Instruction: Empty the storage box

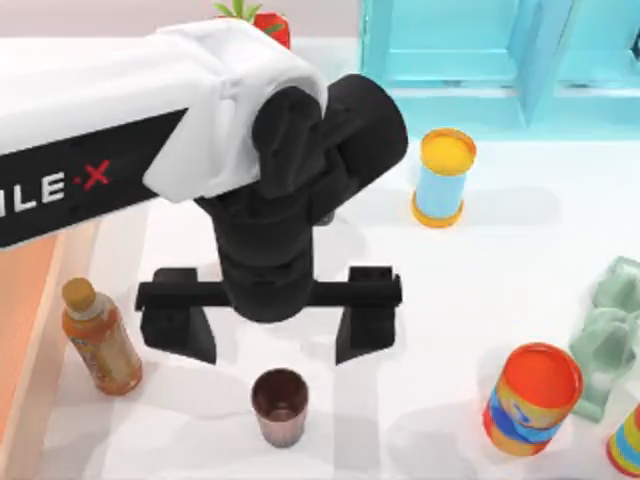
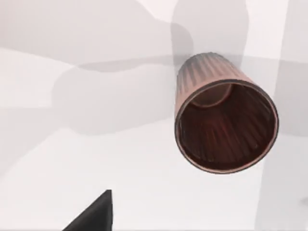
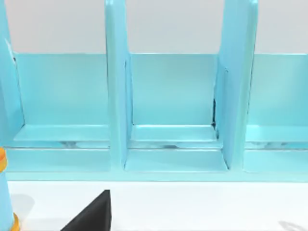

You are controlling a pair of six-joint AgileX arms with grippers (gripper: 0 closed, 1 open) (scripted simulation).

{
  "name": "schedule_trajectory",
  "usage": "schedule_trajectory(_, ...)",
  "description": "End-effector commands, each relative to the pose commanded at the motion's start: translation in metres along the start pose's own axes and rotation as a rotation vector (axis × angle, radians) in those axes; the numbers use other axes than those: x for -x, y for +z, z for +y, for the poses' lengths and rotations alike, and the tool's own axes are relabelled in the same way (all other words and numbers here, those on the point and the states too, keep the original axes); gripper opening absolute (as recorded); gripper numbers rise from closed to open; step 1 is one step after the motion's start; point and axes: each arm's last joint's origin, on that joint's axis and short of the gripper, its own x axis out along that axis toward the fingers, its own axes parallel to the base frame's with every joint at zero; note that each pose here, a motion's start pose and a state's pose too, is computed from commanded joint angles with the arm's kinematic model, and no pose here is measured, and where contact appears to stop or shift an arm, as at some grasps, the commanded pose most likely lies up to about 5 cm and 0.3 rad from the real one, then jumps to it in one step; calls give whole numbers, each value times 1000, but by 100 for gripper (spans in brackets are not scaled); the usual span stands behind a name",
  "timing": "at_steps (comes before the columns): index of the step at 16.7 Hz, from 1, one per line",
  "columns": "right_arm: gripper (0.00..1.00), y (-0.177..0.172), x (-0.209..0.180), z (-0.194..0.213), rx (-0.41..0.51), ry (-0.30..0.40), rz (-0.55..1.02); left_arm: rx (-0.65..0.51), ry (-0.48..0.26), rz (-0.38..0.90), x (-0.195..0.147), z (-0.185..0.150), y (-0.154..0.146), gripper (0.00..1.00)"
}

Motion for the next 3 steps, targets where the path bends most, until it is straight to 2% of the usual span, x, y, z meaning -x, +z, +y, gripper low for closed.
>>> schedule_trajectory(3, 100, 0, 0, 0, 0, 0, 0, 0, -8, -8, 13, 1, -1, 100)
